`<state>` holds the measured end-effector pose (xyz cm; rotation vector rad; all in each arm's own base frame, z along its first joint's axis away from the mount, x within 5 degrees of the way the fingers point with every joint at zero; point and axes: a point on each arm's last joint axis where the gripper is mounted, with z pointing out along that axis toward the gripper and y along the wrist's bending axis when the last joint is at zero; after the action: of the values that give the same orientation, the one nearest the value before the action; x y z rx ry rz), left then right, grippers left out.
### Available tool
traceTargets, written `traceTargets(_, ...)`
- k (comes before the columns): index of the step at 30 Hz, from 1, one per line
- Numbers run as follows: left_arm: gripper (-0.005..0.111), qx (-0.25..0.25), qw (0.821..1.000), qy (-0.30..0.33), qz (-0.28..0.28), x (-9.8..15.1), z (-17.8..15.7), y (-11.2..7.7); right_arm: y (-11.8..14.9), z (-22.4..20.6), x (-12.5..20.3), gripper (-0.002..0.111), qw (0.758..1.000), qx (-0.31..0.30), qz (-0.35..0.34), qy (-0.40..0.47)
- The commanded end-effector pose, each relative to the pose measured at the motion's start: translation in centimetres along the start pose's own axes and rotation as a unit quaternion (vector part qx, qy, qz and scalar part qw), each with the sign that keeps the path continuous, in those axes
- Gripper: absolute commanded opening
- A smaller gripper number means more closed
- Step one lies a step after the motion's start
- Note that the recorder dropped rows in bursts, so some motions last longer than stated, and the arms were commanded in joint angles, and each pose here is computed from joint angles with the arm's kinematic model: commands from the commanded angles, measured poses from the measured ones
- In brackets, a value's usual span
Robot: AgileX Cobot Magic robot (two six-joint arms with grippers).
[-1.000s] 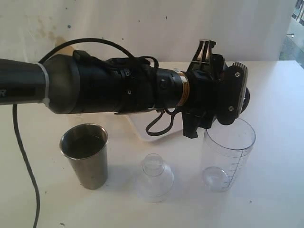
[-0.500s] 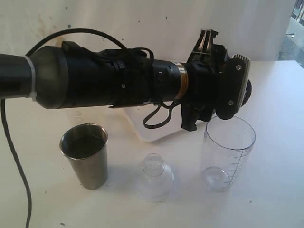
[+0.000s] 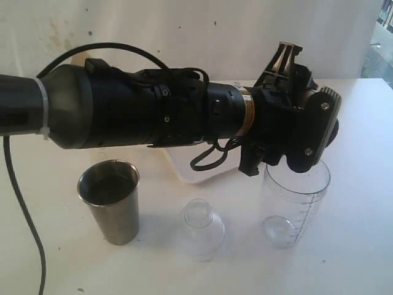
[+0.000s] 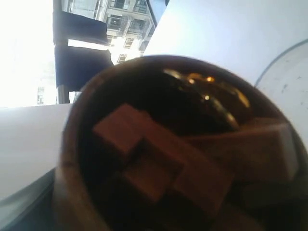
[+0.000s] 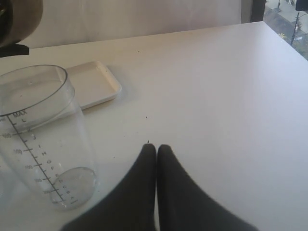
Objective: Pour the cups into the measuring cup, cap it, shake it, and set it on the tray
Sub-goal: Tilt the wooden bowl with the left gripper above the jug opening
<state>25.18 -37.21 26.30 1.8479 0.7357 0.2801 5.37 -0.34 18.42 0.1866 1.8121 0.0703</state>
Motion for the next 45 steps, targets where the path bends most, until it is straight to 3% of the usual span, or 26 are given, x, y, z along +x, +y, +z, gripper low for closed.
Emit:
traceTargets(1, 0.0, -0.007, 1.0, 0.009, 0.011, 0.0, -0.6, 0.8, -0.1, 0.0, 0.1, 0.0, 1.0, 0.003, 0.0, -0.001)
traceTargets(12, 0.0, 0.001, 0.999, 0.024, 0.03, 0.2, -0.6, 0.7, -0.1, 0.0, 0.1, 0.0, 1.0, 0.003, 0.0, -0.001)
traceTargets(25, 0.0, 0.01, 0.999, 0.042, 0.007, 0.5, -0.6, 0.5, -0.1, 0.0, 0.1, 0.0, 1.0, 0.003, 0.0, -0.001)
traceTargets(29, 0.0, 0.009, 0.998, 0.041, -0.037, 0.4, -0.6, 0.5, -0.1, 0.0, 0.1, 0.0, 1.0, 0.003, 0.0, -0.001)
traceTargets(45, 0.0, -0.007, 1.0, 0.002, 0.004, -0.5, -0.6, 0.7, -0.1, 0.0, 0.1, 0.0, 1.0, 0.003, 0.0, -0.001)
